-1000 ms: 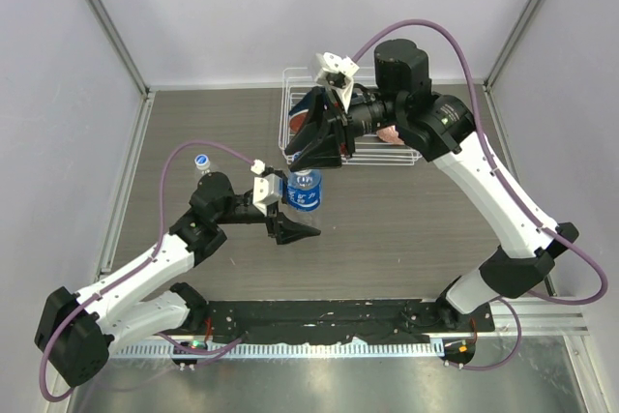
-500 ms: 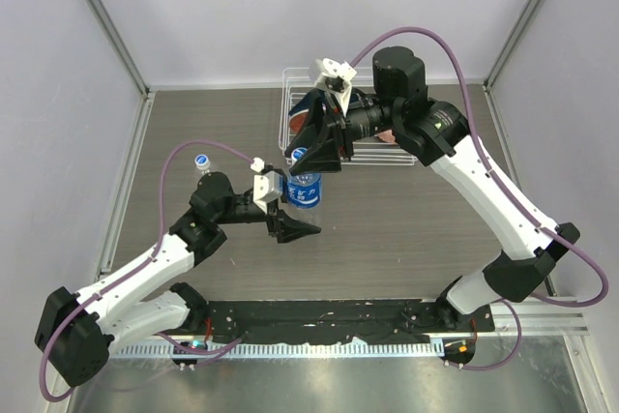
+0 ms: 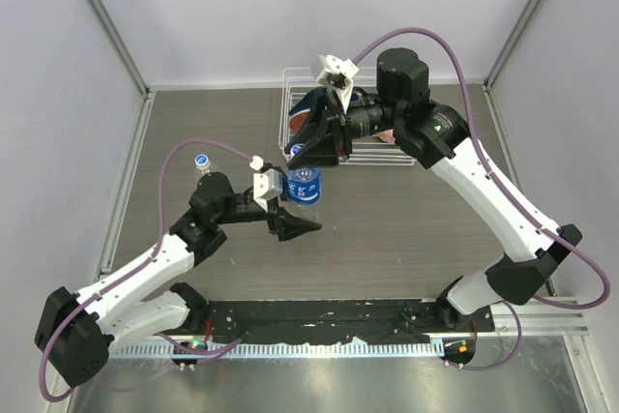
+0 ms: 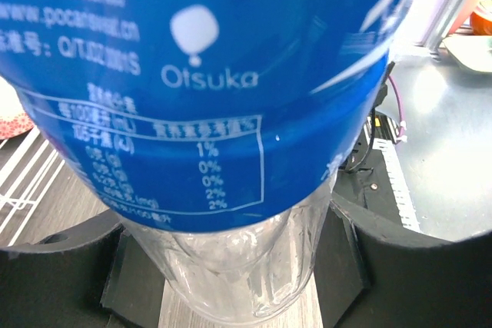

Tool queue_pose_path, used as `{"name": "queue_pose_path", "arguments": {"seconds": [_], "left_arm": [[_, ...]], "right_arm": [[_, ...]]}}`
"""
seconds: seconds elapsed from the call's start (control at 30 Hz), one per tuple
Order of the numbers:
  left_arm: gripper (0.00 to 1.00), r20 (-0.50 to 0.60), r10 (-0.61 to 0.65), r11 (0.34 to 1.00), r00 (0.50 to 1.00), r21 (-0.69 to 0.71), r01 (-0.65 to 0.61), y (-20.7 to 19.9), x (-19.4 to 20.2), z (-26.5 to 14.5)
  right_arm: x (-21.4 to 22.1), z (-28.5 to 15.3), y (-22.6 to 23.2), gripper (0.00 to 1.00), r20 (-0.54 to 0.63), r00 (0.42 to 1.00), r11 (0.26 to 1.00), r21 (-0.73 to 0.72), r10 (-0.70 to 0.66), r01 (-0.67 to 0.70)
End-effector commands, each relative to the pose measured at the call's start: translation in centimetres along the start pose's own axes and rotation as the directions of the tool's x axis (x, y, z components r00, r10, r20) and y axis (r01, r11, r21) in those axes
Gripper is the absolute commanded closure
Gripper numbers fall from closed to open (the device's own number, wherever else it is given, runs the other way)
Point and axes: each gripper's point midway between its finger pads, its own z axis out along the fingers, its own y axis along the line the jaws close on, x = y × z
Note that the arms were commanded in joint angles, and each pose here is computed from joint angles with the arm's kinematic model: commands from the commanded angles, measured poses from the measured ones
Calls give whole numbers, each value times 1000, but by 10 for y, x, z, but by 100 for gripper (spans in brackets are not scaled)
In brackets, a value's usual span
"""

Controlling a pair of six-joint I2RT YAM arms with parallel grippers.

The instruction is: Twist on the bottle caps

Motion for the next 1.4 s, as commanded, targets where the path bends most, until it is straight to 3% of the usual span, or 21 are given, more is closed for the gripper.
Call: {"name": "queue_pose_path", "arguments": {"seconds": [0.0, 0.13, 0.17, 0.37, 0.4, 0.47, 0.5, 0.7, 0.87, 0.93, 0.97, 1.07, 1.1, 1.3, 1.37], "left_arm": [[100, 77, 73, 995, 994, -81, -66, 15, -30, 0], [100, 86, 105, 985, 991, -150, -91, 27, -31, -2], [100, 89, 109, 980, 990, -178, -92, 32, -33, -3], [100, 96, 140, 958, 985, -264, -111, 47, -34, -7], [100, 97, 143, 951, 985, -289, -109, 51, -34, -9], [100, 96, 155, 944, 983, -309, -119, 55, -33, -10], [100, 96, 157, 937, 983, -328, -118, 58, -33, -11], [100, 107, 166, 925, 980, -362, -118, 62, -32, -15], [100, 96, 163, 926, 982, -359, -119, 62, -27, -15], [100, 97, 162, 928, 982, -355, -118, 62, -26, -14], [100, 99, 160, 930, 982, -349, -117, 61, -25, -14], [100, 104, 158, 928, 982, -357, -111, 61, -25, -15], [100, 105, 159, 925, 982, -362, -111, 61, -25, -16], [100, 117, 155, 919, 981, -383, -99, 63, -29, -20], [100, 117, 140, 925, 983, -370, -88, 61, -27, -18]], "right_arm": [[-13, -11, -11, 99, 37, 999, 988, 155, -7, 1], [-5, -30, -65, 99, 64, 996, 871, 483, 66, -89], [0, -43, -86, 99, 79, 993, 782, 612, 88, -118], [14, -73, -105, 99, 132, 988, 461, 874, 79, -154], [16, -78, -106, 99, 127, 990, 336, 931, 60, -140], [29, -76, -106, 99, 114, 989, 244, 960, 98, -135], [33, -74, -105, 99, 94, 992, 157, 982, 88, -106], [47, -59, -98, 99, 111, 991, 25, 993, 72, -113], [44, -62, -87, 99, 112, 993, -130, 986, 27, -108], [45, -60, -86, 98, 99, 994, -124, 988, 38, -94], [44, -54, -85, 93, 104, 993, -85, 991, 50, -100], [31, -42, -79, 37, 114, 992, 25, 993, 59, -116], [23, -35, -75, 33, 122, 990, 92, 988, 65, -128], [-27, -57, -53, 19, 247, 966, 334, 907, 71, -256], [-48, -70, -41, 16, 289, 955, 459, 841, 65, -285]]}}
